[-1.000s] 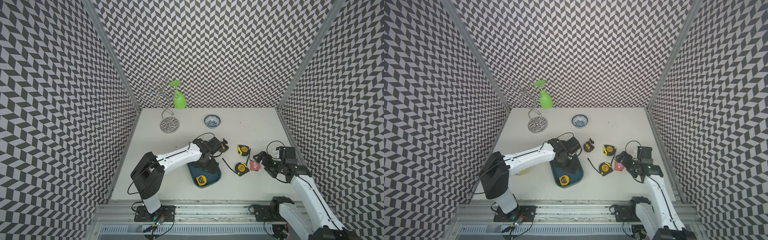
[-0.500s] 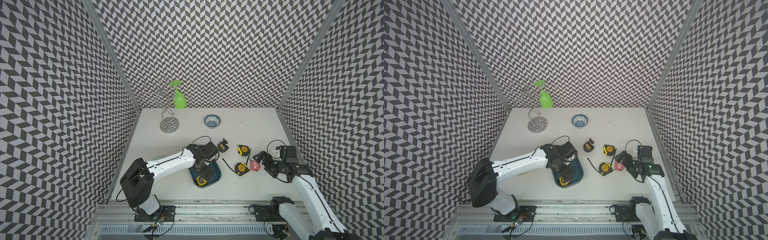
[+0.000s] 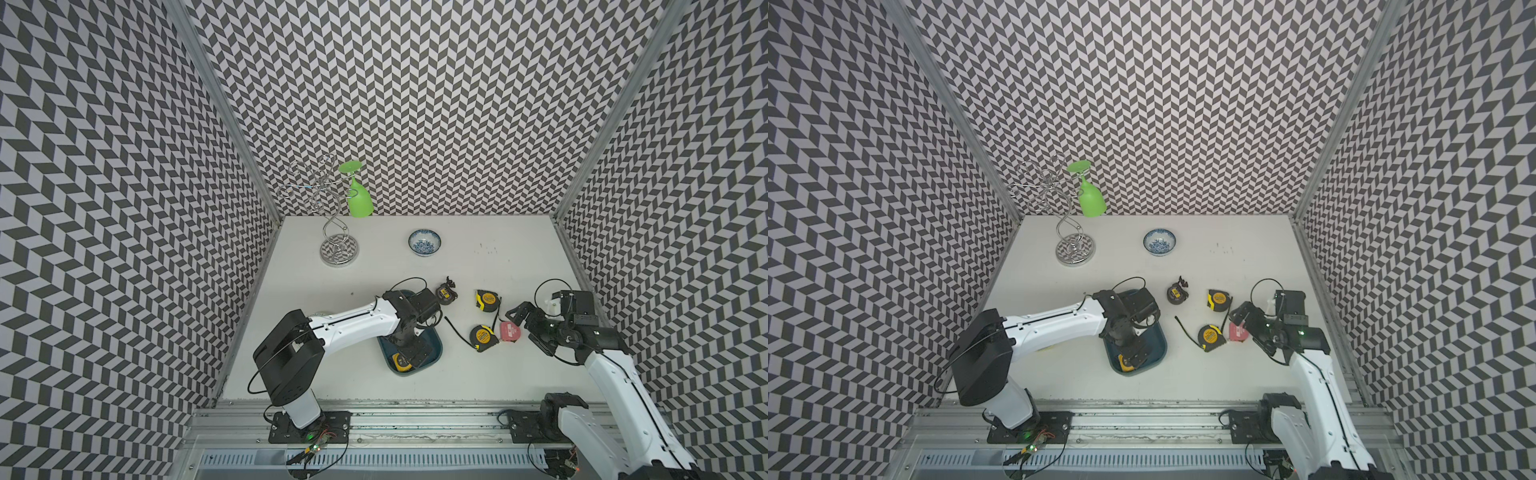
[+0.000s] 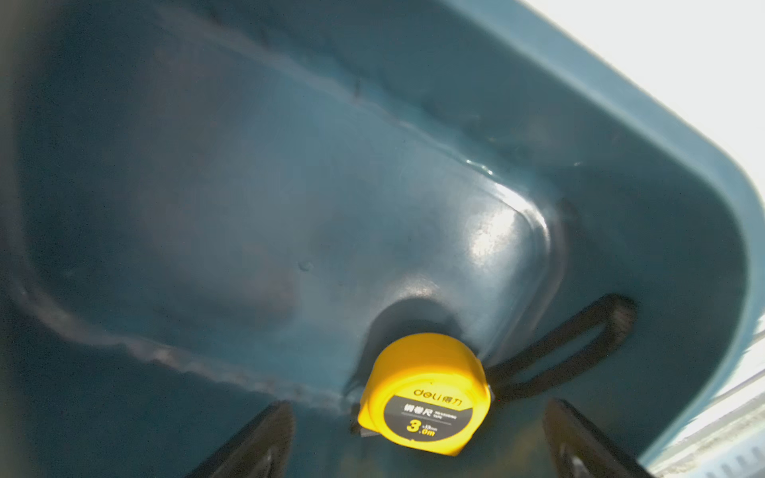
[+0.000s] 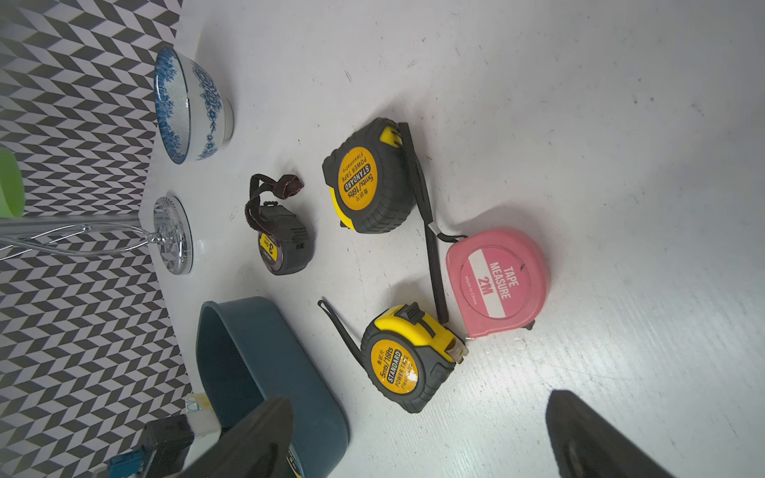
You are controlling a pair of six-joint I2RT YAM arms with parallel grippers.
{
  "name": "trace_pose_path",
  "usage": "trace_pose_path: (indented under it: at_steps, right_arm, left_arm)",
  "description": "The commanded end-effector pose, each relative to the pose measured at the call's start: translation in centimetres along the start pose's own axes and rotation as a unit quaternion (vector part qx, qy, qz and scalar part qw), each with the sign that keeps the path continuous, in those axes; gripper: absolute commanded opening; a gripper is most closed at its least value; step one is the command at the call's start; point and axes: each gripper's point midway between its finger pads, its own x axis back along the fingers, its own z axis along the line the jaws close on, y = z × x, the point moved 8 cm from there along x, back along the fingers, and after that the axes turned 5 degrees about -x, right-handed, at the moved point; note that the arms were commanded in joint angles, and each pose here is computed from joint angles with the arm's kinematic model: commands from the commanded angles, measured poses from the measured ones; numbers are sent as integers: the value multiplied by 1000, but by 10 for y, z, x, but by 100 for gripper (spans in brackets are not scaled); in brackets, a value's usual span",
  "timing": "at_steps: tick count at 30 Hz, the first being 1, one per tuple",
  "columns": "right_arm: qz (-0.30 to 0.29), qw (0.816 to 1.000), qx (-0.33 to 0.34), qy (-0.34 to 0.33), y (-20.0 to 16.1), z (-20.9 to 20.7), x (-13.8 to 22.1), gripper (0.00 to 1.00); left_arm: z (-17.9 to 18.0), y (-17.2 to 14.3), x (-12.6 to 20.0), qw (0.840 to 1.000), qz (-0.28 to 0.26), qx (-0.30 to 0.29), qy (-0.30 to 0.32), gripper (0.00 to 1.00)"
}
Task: Take the tape measure out of the storage box
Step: Pick up the tape measure from the storage box.
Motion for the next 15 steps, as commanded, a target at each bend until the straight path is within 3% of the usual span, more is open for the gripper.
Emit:
trace_pose_path:
  at_steps: [1, 15]
  right_arm:
    - [-10, 1000, 18, 14, 2, 8, 5, 100]
    - [-10, 1000, 21, 18, 1, 8, 1, 100]
  left_arm:
    - [-4, -5, -9, 999, 32, 1, -7, 98]
    - [-4, -15, -33, 997, 79, 19, 0, 93]
